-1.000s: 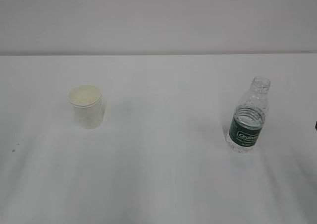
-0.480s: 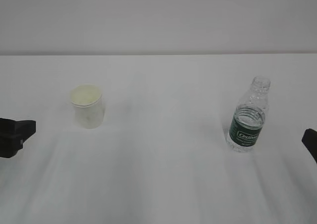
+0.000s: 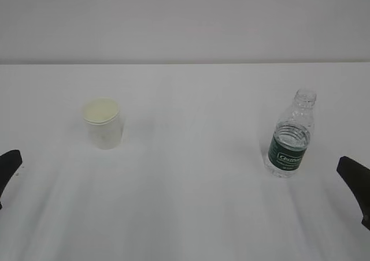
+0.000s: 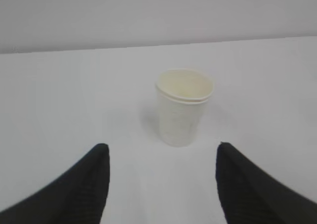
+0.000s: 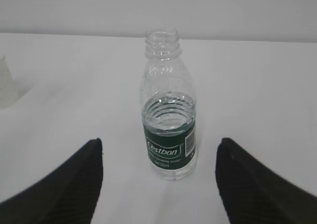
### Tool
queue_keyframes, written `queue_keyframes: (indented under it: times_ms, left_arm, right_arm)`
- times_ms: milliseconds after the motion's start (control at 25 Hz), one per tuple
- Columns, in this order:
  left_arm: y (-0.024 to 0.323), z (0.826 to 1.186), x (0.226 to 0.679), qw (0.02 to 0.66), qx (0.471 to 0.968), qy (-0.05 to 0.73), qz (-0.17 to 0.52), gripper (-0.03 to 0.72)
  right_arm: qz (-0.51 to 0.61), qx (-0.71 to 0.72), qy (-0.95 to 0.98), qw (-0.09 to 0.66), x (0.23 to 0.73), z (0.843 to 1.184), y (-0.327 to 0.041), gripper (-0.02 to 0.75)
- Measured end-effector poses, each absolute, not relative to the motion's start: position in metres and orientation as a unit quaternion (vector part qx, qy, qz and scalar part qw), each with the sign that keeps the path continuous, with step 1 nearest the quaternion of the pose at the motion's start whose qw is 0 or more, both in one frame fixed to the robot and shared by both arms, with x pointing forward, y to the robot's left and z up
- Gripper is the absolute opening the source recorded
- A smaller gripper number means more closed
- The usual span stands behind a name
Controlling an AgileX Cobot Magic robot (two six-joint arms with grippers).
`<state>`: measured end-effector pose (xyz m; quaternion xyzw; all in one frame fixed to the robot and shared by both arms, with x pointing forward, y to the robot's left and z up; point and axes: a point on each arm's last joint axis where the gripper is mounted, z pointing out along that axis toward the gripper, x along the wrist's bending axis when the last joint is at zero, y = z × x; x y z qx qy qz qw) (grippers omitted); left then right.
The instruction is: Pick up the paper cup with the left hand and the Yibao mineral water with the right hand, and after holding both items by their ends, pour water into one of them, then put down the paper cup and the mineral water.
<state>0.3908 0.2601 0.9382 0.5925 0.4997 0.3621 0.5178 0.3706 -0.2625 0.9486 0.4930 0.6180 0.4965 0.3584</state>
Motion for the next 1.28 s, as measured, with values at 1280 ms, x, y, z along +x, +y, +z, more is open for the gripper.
queue_keyframes:
  times_ms: [1280]
  left_arm:
    - [0.263,0.938,0.39,0.517,0.582,0.51,0.366,0.559]
  right_arm:
    - [0.466,0.542,0.625,0.314,0.386,0.92,-0.259,0.601]
